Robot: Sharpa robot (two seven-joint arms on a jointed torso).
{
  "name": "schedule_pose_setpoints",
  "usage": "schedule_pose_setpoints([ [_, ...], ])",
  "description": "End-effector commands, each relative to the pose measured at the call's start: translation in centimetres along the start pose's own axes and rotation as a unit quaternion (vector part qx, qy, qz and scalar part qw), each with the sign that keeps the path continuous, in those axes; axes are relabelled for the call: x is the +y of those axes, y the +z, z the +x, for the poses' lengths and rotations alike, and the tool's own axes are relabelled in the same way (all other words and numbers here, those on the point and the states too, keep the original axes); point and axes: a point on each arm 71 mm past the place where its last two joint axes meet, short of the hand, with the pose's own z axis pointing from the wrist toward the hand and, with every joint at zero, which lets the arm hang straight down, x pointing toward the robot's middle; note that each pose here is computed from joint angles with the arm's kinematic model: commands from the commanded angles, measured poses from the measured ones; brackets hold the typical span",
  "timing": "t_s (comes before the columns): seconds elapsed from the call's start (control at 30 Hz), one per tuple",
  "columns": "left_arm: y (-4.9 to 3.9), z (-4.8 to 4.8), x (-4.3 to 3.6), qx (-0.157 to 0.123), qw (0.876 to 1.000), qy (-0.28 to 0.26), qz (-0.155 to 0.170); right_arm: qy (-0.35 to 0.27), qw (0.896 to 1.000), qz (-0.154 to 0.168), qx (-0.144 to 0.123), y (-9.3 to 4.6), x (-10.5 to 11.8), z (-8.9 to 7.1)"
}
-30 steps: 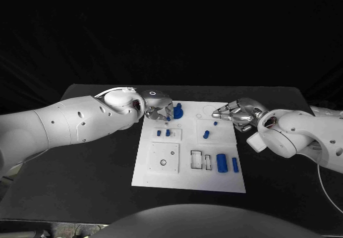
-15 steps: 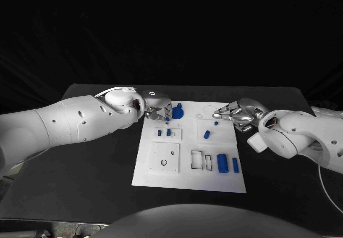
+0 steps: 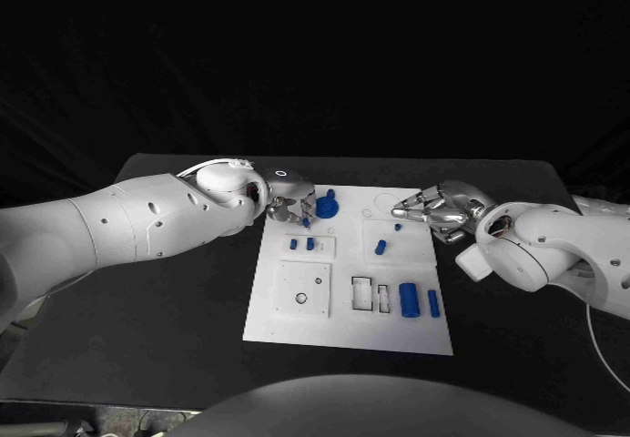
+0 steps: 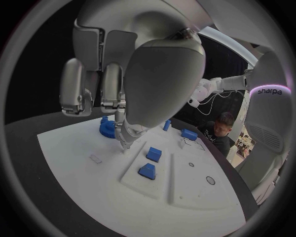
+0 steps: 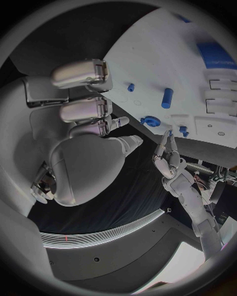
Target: Assemble the parts on the task board
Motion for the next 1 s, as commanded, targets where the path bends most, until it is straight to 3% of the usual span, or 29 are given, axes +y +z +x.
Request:
schedule_pose_setpoints([
  [0.03, 0.13, 0.15, -0.07, 0.016, 1.000, -0.004, -0.004, -0.002, 1.000, -0.001, 0.008, 0.01, 0.02, 0.19],
  [1.0, 0.79, 0.43, -0.39, 0.038, 0.999, -0.006, 0.001, -0.002, 1.000, 0.001, 0.013, 0.02, 0.06, 0.35],
])
